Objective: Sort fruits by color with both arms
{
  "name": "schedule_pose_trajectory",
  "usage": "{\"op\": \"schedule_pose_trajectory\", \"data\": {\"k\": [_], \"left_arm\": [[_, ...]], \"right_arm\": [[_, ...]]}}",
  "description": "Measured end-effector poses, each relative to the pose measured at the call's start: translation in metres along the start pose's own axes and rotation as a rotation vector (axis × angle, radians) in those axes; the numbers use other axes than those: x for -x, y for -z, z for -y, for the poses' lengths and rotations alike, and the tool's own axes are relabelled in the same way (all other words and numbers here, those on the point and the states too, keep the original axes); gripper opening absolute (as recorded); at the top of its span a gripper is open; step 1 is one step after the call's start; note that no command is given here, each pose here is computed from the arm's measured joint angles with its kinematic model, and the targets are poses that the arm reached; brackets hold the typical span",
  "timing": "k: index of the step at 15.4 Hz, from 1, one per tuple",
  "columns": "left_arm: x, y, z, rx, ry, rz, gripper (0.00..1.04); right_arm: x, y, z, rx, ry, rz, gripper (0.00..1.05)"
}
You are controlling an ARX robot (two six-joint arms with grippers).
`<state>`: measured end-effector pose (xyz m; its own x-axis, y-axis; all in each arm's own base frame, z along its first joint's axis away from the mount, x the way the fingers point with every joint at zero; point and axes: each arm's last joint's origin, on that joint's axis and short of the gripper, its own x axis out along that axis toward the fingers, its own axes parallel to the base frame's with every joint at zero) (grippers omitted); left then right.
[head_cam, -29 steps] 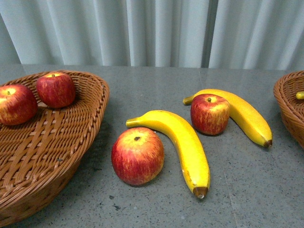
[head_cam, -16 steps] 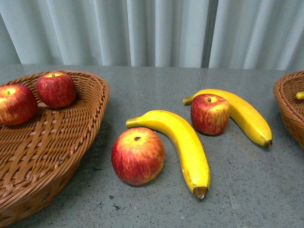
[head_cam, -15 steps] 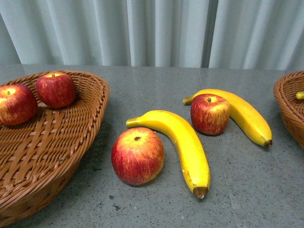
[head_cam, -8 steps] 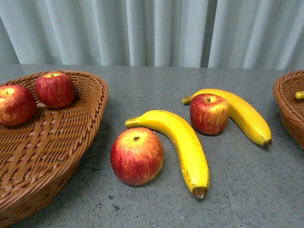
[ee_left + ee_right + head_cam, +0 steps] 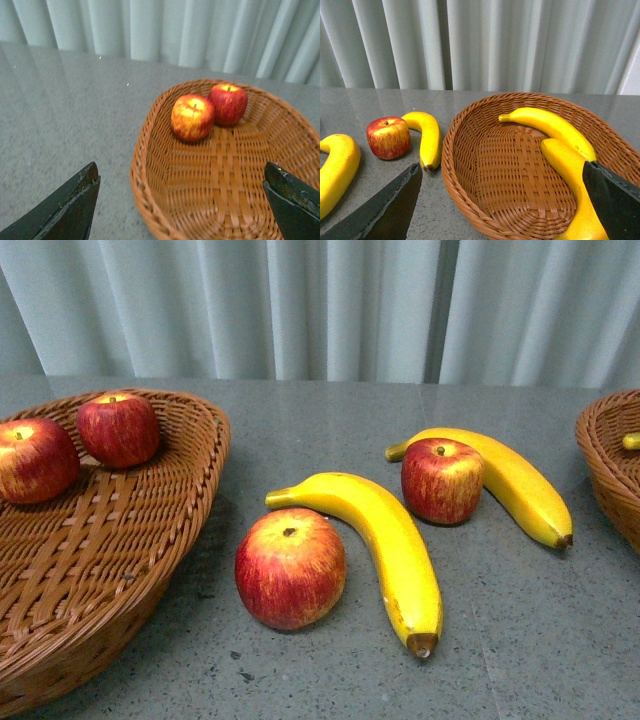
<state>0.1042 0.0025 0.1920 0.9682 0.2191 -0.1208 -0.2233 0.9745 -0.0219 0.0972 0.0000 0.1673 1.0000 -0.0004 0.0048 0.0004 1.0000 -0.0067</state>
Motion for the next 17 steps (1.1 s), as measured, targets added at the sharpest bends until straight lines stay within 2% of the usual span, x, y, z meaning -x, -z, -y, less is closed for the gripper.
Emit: {"op": "schedule_pose_trajectory", "data": {"k": [3,5,6,7,8,9,12,17], "left_arm": [[-0.019,-0.017,-0.005,-0.014,0.013,0.043,0.98],[-0.046,-0.049,-0.004,-0.055,0.075,0.108,0.98],[-0.077,-0.083,0.014,-0.1,0.198,0.154,0.98],[-0.13,-0.095,0.083,-0.204,0.548,-0.048,0.98],[-0.128,-0.08,0.125,-0.269,0.745,-0.174,0.98],[-0.125,-0.07,0.135,-0.289,0.798,-0.234,0.98],[-0.126,-0.042,0.156,-0.379,0.888,-0.353,0.98],[-0.137,-0.019,0.167,-0.514,0.947,-0.401,0.98]], "right_arm": [[0.0,0.0,0.0,0.0,0.0,-0.001,0.98],[0.0,0.0,0.0,0.0,0.0,0.0,0.98],[0.0,0.0,0.0,0.0,0.0,0.0,0.98],[0.0,0.0,0.0,0.0,0.0,0.0,0.98],[0.0,0.0,0.0,0.0,0.0,0.0,0.98],[0.0,0.0,0.0,0.0,0.0,0.0,0.98],[0.0,0.0,0.0,0.0,0.0,0.0,0.98],[0.0,0.0,0.0,0.0,0.0,0.0,0.98]]}}
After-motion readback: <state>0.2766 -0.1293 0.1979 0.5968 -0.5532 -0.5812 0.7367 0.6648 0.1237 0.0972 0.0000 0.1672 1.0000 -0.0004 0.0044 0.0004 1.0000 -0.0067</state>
